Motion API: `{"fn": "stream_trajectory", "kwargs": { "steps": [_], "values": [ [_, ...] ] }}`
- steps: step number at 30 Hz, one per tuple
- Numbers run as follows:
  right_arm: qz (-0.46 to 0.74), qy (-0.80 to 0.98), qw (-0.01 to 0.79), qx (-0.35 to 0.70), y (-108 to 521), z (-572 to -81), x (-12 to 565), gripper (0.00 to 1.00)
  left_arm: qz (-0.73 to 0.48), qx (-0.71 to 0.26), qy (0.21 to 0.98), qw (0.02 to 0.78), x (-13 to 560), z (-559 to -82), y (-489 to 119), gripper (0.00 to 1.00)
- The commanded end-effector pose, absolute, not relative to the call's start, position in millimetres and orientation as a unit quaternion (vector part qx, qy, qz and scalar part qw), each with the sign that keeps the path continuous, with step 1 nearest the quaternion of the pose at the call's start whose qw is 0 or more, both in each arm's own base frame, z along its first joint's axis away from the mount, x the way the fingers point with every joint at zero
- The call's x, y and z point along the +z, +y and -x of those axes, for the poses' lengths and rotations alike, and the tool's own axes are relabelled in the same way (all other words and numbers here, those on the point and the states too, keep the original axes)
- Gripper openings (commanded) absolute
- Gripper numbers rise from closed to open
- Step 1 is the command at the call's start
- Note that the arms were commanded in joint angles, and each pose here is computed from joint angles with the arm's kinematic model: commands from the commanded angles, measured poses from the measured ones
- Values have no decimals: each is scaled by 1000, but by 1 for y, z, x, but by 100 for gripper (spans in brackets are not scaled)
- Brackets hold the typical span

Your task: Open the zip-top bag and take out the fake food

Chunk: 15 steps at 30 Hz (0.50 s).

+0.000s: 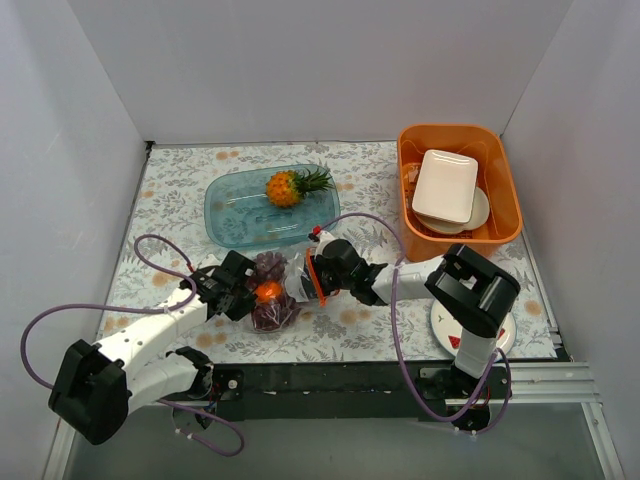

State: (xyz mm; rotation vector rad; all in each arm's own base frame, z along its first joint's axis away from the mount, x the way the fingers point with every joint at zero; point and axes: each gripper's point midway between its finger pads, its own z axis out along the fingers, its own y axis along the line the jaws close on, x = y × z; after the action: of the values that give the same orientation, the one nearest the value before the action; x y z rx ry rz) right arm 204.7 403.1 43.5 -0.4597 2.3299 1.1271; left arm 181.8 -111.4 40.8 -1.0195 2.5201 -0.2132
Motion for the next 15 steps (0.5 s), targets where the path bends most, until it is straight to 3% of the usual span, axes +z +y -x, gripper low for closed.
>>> {"fn": "stream_trajectory", "kwargs": {
  "steps": [1, 6, 15],
  "values": [
    [166, 849, 266, 426, 402, -202, 56, 13, 370, -53, 904, 207, 42, -180, -104, 0],
    [164, 849, 289, 410, 393, -207, 69, 6, 373, -47, 902, 211, 45, -180, -101, 0],
    [159, 849, 329, 382, 377, -216, 94, 4, 377, -43, 899, 217, 49, -180, -97, 0]
  ]
}}
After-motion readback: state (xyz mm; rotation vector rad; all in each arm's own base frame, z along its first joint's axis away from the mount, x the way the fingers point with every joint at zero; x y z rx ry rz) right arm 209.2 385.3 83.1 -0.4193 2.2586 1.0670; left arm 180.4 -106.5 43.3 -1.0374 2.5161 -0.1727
